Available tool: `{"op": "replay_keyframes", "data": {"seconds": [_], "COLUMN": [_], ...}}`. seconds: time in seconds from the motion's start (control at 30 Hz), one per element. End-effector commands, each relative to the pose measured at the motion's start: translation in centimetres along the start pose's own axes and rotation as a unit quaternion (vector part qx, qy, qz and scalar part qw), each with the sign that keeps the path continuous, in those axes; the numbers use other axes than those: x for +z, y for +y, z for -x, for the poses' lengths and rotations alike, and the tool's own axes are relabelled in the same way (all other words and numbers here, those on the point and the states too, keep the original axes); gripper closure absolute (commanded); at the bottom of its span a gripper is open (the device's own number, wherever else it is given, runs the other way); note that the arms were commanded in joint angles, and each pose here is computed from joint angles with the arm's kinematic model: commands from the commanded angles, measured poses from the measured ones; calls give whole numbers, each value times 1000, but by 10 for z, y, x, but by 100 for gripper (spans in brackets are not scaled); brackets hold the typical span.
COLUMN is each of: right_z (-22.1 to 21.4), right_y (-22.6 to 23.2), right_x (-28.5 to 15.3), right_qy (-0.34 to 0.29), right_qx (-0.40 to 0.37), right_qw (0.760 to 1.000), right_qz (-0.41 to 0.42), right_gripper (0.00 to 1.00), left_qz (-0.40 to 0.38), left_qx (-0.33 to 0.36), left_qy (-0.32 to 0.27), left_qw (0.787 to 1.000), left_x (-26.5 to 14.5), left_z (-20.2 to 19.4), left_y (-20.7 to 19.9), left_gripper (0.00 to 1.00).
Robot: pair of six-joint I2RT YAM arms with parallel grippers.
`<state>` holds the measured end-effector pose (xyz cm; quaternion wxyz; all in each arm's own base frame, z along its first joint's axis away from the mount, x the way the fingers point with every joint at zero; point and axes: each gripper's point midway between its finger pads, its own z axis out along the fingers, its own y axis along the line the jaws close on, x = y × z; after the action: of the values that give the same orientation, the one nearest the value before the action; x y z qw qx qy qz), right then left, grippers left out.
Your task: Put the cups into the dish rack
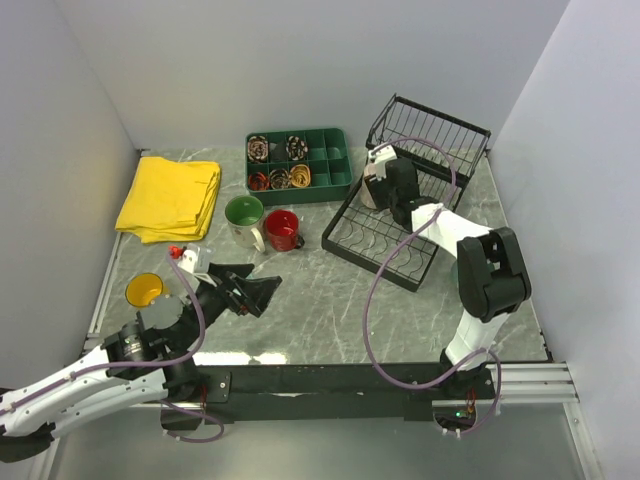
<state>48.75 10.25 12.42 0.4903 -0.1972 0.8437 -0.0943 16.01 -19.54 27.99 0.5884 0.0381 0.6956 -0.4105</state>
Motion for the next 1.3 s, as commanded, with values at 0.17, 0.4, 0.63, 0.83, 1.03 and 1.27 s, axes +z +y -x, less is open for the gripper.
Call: {"op": "replay_keyframes", "data": {"seconds": [0.17, 0.4, 0.63, 0.83, 1.03, 1.27], "right_z": [59, 71, 69, 54, 28, 4], "right_y": [-24, -19, -13, 22, 36, 21], "right_x": [-66, -97, -94, -108, -105, -83], "right_qy": [-99, -113, -89, -93, -66, -38], "right_qx": [10, -1, -5, -34, -39, 5], "right_qw": [995, 993, 994, 981, 978, 992], "right_qz": [5, 45, 66, 165, 192, 121], "right_gripper": [19, 19, 17, 16, 15, 13], "left_qz": [-8, -10, -8, -6, -5, -5], "left_qx": [-6, -15, -22, -27, -26, -28], "left_qy": [-9, 1, 8, 4, 6, 8], "left_qw": [1000, 1000, 1000, 1000, 1000, 1000], "left_x": [4, 4, 2, -1, 0, 1], "left_z": [4, 6, 6, 7, 6, 3], "left_y": [-6, -12, -12, -10, -9, -9], "left_gripper": [4, 4, 4, 4, 4, 4]}}
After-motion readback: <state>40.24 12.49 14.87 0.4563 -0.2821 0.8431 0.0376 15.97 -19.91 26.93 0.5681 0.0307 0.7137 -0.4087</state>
